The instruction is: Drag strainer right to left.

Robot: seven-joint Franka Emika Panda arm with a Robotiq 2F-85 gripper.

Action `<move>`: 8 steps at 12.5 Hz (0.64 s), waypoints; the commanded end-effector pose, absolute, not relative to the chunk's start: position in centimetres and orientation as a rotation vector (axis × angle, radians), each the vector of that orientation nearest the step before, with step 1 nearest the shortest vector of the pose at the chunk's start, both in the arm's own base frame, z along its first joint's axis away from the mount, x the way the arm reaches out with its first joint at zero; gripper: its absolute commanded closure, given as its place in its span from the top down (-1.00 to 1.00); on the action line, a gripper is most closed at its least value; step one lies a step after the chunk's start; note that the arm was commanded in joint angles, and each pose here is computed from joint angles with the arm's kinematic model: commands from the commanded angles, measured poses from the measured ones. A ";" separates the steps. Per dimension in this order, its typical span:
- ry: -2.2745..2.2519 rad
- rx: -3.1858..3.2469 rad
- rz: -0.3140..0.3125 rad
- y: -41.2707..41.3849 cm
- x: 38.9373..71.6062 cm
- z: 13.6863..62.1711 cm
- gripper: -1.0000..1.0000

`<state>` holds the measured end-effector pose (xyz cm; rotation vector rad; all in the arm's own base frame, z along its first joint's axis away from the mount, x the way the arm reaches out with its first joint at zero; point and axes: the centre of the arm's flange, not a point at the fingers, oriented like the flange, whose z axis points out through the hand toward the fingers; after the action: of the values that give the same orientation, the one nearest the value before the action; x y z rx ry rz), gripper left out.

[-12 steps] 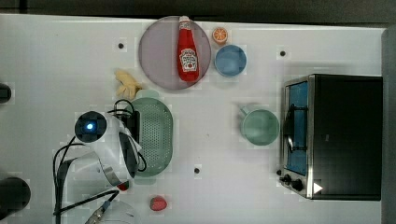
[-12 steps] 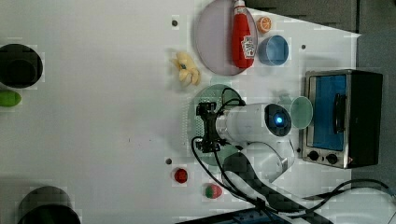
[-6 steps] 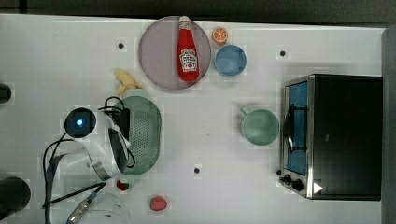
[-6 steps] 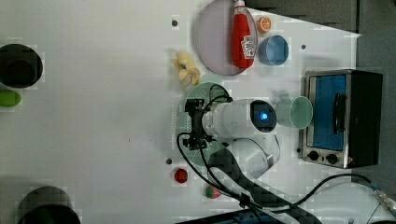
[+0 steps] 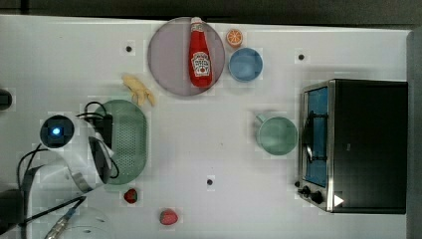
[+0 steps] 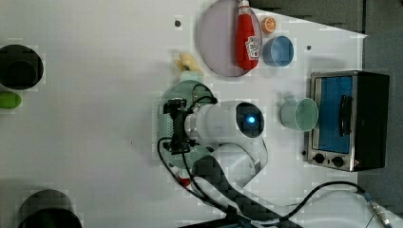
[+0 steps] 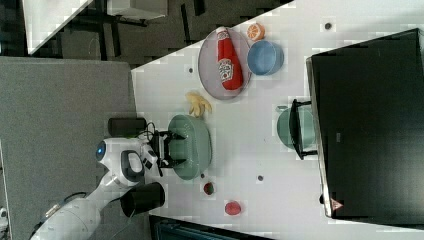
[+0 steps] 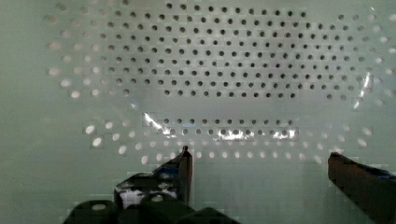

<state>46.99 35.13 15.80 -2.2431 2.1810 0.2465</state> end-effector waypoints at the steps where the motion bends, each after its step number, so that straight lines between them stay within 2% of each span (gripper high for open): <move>1: 2.185 -2.179 0.239 38.4 47.0 17.2 1.00; 8: 2.194 -2.120 0.261 44.0 46.6 17.2 1.00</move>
<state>46.69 41.69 16.12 -2.1887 2.1760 0.2501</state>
